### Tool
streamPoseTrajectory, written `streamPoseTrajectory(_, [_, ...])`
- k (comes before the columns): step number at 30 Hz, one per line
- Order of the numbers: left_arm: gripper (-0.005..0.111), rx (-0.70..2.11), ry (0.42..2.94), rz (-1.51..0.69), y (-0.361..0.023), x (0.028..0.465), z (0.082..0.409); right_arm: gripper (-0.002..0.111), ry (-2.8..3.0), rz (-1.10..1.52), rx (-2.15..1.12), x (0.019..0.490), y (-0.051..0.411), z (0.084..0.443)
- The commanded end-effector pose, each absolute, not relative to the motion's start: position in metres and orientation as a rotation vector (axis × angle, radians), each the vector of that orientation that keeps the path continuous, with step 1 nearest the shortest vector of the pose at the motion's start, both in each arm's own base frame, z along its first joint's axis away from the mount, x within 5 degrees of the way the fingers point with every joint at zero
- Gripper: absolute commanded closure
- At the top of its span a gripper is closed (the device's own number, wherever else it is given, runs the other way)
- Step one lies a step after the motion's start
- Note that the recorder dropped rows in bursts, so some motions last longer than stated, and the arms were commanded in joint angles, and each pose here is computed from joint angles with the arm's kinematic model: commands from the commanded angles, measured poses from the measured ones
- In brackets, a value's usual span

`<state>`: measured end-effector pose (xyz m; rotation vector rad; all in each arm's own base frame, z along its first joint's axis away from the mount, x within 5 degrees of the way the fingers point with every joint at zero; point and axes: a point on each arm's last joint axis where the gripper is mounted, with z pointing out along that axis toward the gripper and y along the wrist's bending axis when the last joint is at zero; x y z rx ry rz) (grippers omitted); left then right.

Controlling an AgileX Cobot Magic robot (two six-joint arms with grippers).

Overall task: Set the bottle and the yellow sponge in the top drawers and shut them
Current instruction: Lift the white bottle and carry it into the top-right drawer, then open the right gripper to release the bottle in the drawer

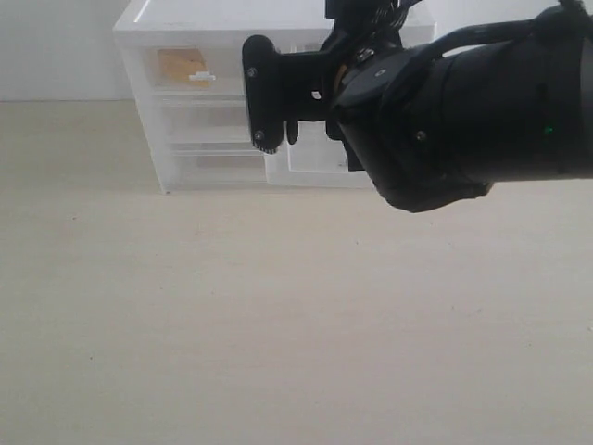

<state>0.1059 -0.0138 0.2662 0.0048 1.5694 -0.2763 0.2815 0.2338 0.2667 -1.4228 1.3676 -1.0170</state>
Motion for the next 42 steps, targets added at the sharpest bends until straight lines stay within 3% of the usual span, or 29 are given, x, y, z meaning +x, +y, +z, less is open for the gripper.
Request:
streamPoseTrajectory(1, [0.103, 0.005, 1.561, -0.283, -0.014, 0.105, 0.266, 0.029, 1.365, -1.002, -1.420, 0.281, 0.235, 0.270])
streamPoseTrajectory(4, [0.103, 0.005, 1.561, -0.283, -0.014, 0.105, 0.266, 0.035, 1.367, -1.011, -1.388, 0.280, 0.232, 0.278])
streamPoseTrajectory(7, [0.103, 0.005, 1.561, -0.283, -0.014, 0.105, 0.266, 0.049, 1.403, -0.961, -1.262, 0.274, 0.223, 0.297])
streamPoseTrajectory(9, [0.103, 0.005, 1.561, -0.283, -0.014, 0.105, 0.266, 0.072, 1.529, -0.822, -1.045, 0.264, 0.209, 0.319])
streamPoseTrajectory(10, [0.103, 0.005, 1.561, -0.283, -0.014, 0.105, 0.266, 0.101, 1.645, -0.707, -0.969, 0.255, 0.200, 0.326])
streamPoseTrajectory(11, [0.103, 0.005, 1.561, -0.283, -0.014, 0.105, 0.266, 0.108, 1.707, -0.614, -0.945, 0.249, 0.197, 0.329])
streamPoseTrajectory(12, [0.103, 0.006, 1.560, -0.285, -0.014, 0.105, 0.266, 0.109, 1.777, -0.418, -1.015, 0.236, 0.199, 0.330])
streamPoseTrajectory(15, [0.103, 0.008, 1.559, -0.286, -0.015, 0.105, 0.266, 0.109, 1.800, -0.168, -1.342, 0.216, 0.214, 0.313])
streamPoseTrajectory(17, [0.103, 0.004, 1.562, -0.286, -0.014, 0.105, 0.266, 0.109, 1.925, -0.240, -1.468, 0.223, 0.220, 0.280])
streamPoseTrajectory(21, [0.103, 0.004, 1.562, -0.286, -0.014, 0.105, 0.266, 0.109, 1.880, -0.458, -1.430, 0.249, 0.228, 0.254])
streamPoseTrajectory(26, [0.103, 0.006, 1.562, -0.285, -0.014, 0.105, 0.266, 0.109, 1.766, -0.605, -1.295, 0.264, 0.229, 0.264])
streamPoseTrajectory(31, [0.103, 0.004, 1.563, -0.283, -0.014, 0.105, 0.266, 0.109, 1.740, -0.586, -1.244, 0.272, 0.231, 0.278])
streamPoseTrajectory(42, [0.103, 0.004, 1.563, -0.283, -0.014, 0.105, 0.266, 0.109, 1.810, -0.547, -1.129, 0.299, 0.208, 0.272])
